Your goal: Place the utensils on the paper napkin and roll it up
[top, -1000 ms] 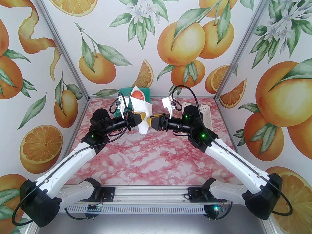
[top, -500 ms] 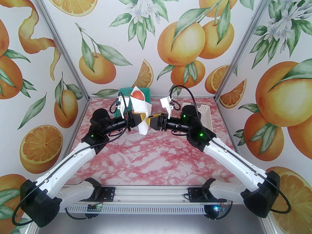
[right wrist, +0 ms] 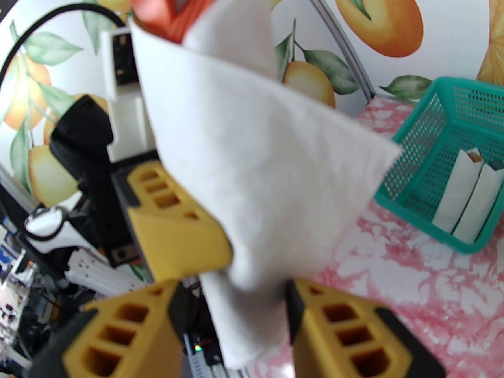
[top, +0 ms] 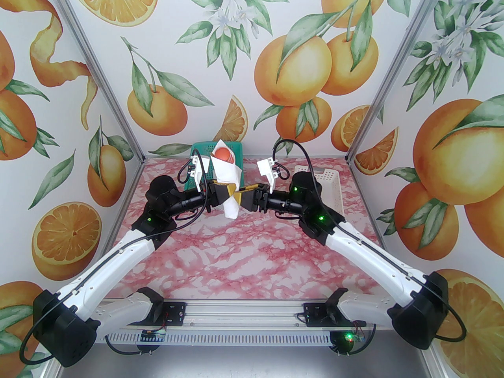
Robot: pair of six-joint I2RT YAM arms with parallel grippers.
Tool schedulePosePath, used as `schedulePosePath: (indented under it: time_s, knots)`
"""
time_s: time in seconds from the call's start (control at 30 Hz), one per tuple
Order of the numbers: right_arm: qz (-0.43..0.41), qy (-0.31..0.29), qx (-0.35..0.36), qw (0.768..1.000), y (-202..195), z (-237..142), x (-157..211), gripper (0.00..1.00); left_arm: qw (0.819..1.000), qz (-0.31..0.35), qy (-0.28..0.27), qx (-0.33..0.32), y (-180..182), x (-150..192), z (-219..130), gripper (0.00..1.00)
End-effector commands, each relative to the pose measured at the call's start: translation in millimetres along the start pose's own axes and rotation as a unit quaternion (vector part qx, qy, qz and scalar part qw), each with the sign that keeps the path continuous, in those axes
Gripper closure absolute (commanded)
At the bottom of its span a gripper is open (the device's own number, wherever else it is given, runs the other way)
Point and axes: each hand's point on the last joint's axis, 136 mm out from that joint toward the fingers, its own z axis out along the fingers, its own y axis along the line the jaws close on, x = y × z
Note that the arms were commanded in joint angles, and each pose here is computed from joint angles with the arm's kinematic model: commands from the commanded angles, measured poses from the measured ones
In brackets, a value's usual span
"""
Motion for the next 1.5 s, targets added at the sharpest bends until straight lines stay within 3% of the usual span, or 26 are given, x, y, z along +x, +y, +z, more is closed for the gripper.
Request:
schedulePosePath:
  time_s: [0.0, 0.77, 1.47]
  knots:
    - [-0.021, -0.008, -0.033, 0.999, 13, -2, 0, 0.51, 1.000, 0.014, -0.017, 0.019, -12, -17, -1, 1.00]
    - [-0.042, 0.004, -0.086, 0.995, 30, 10, -1, 0.56, 0.999, 0.006, -0.004, 0.040, -18, -15, 3, 1.00]
    - [-0.078, 0.001, -0.203, 0.976, 76, 3, -9, 0.65, 0.995, -0.002, 0.022, 0.102, -40, -11, 3, 1.00]
